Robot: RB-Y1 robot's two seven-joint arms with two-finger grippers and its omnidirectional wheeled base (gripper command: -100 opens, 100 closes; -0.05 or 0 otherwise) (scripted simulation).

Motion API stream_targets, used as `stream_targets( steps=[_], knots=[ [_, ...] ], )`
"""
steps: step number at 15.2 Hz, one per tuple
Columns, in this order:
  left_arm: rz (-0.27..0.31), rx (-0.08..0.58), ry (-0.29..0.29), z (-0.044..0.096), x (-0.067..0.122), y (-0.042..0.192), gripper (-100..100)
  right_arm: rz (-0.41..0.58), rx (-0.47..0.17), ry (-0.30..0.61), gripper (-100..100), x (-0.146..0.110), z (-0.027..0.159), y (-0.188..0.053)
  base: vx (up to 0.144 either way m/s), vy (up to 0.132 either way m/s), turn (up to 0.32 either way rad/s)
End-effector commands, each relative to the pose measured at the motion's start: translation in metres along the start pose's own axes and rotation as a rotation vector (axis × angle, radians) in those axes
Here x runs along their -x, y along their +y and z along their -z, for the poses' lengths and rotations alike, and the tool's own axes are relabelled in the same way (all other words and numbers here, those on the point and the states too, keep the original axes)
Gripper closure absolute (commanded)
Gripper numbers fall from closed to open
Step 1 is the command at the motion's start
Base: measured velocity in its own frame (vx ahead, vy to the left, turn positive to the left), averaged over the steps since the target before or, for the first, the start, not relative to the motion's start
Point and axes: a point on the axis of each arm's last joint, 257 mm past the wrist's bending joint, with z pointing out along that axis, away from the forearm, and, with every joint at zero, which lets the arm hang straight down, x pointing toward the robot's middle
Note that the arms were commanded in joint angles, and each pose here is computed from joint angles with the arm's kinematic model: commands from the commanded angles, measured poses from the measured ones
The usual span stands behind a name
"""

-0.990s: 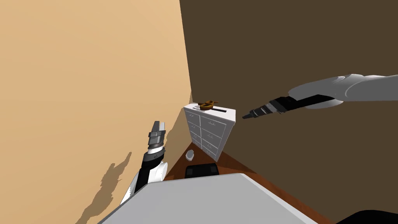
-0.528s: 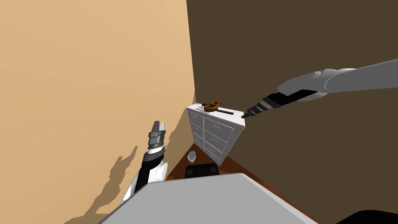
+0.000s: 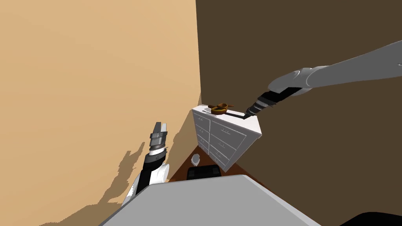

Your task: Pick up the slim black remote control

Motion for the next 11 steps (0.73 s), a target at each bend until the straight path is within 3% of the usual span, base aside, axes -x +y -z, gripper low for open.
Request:
stream_targets(
  steps=[1,6,8,11],
  knots=[
    [0.0,0.0,0.0,0.0,0.0,0.0,0,0.026,-0.01,0.054,-100,0.003,-0.001,0.001,0.093,0.068,0.119],
    [0.0,0.0,0.0,0.0,0.0,0.0,0,0.073,-0.025,0.139,-100,0.009,-0.005,0.006,0.074,0.043,0.085],
    [0.0,0.0,0.0,0.0,0.0,0.0,0,0.07,-0.024,0.132,-100,0.009,-0.005,0.005,0.042,0.027,0.053],
    [0.0,0.0,0.0,0.0,0.0,0.0,0,0.056,-0.028,0.128,-100,-0.01,-0.018,-0.004,0.001,0.026,0.073]
  ],
)
